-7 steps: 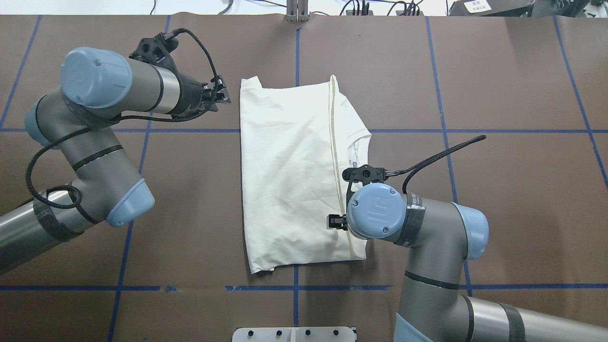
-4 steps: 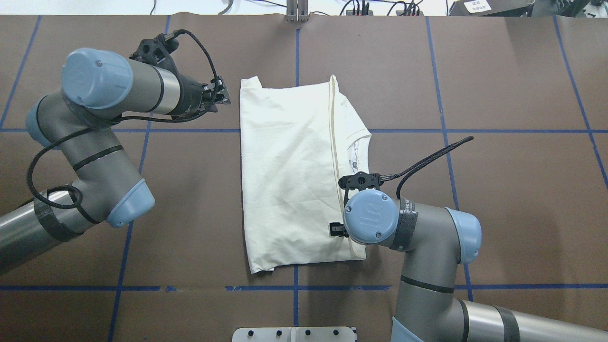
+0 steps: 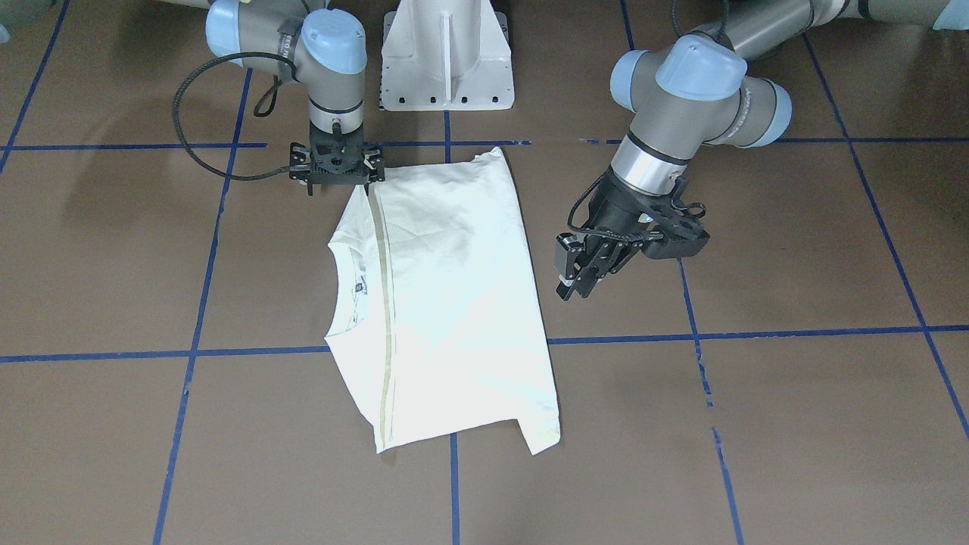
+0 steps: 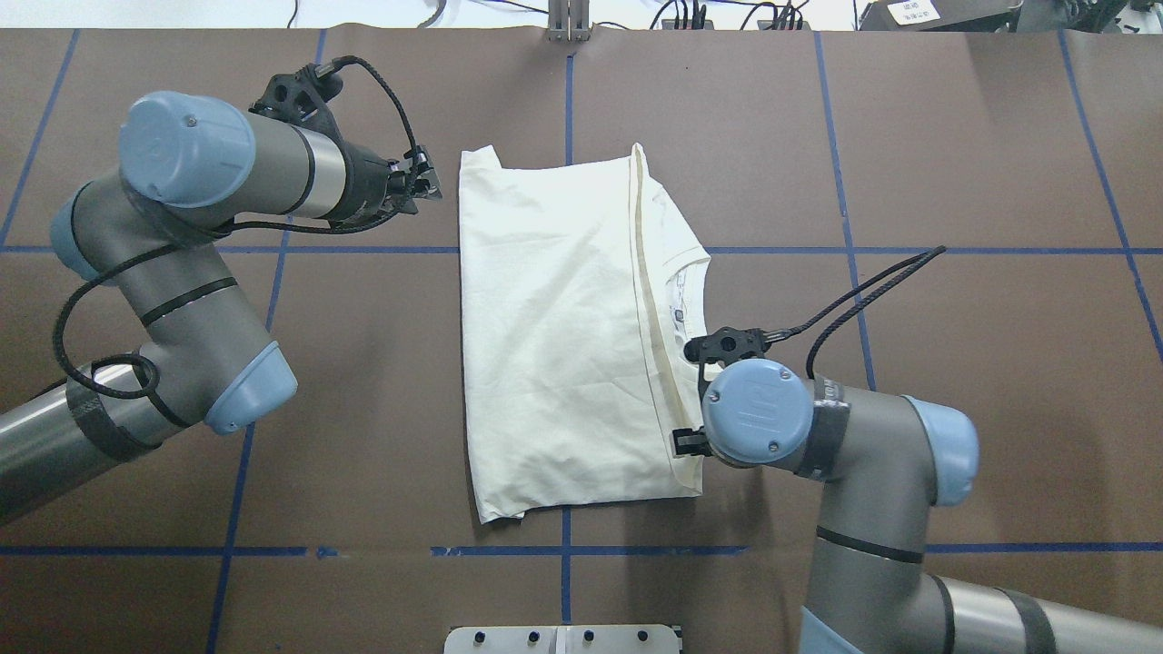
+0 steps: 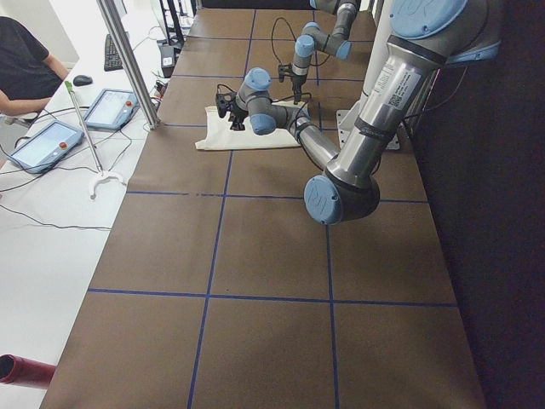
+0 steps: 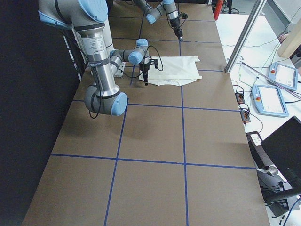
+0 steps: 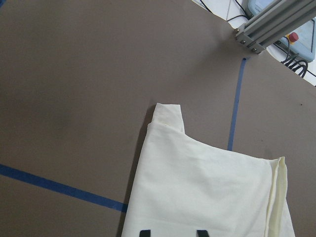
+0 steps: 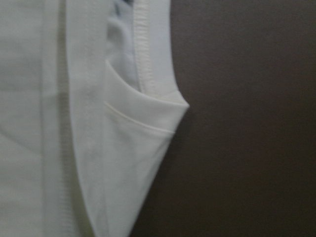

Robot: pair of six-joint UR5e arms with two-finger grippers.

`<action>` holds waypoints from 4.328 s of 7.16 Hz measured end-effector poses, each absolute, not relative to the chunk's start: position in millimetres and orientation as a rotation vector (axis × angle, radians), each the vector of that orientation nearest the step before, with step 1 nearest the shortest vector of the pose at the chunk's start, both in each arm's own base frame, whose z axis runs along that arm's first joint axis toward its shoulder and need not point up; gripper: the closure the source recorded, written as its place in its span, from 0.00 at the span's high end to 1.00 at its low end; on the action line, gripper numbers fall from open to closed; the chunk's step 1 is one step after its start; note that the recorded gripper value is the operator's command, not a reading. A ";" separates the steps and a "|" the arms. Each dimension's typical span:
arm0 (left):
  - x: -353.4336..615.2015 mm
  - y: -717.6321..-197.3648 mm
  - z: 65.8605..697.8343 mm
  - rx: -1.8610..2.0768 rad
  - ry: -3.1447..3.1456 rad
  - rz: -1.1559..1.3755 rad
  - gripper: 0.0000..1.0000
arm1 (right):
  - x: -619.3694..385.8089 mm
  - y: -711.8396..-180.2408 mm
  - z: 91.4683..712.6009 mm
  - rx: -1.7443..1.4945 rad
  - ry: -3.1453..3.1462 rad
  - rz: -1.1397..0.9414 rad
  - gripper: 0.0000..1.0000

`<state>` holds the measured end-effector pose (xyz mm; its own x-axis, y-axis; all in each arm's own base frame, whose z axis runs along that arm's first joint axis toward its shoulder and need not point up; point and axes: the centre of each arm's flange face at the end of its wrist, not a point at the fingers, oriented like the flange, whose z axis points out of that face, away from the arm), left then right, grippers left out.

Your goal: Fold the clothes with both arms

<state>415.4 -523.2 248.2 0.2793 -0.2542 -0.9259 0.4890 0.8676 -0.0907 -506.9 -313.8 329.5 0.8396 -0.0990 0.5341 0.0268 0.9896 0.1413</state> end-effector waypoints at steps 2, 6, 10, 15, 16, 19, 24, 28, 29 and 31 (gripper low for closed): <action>415.3 -523.0 247.1 0.230 1.190 -0.503 0.41 | -455.3 -301.8 365.8 0.137 -0.531 -0.101 1.00; 414.1 -523.3 247.3 0.231 1.190 -0.505 0.41 | -506.2 -329.6 299.8 0.182 -0.609 -0.092 1.00; 414.1 -523.4 248.5 0.230 1.188 -0.505 0.41 | -547.4 -340.8 282.8 0.176 -0.603 -0.103 1.00; 413.9 -523.1 247.9 0.230 1.190 -0.504 0.41 | -475.9 -337.6 352.2 0.187 -0.518 -0.216 1.00; 412.8 -522.3 245.6 0.232 1.195 -0.503 0.41 | -478.6 -338.4 336.1 0.190 -0.548 -0.172 1.00; 397.6 -519.5 228.7 0.252 1.230 -0.503 0.41 | -526.2 -322.7 283.4 0.057 -0.673 0.276 0.95; 386.3 -520.7 221.8 0.266 1.244 -0.513 0.41 | -547.9 -295.8 276.0 -0.105 -0.744 0.734 0.80; 385.9 -519.3 220.0 0.266 1.248 -0.512 0.41 | -558.2 -294.5 288.3 -0.140 -0.728 0.770 0.63; 386.1 -519.0 220.0 0.265 1.249 -0.513 0.41 | -559.0 -292.7 290.6 -0.153 -0.723 0.765 0.27; 386.6 -518.7 219.9 0.264 1.249 -0.514 0.41 | -559.4 -290.8 294.9 -0.162 -0.714 0.762 0.00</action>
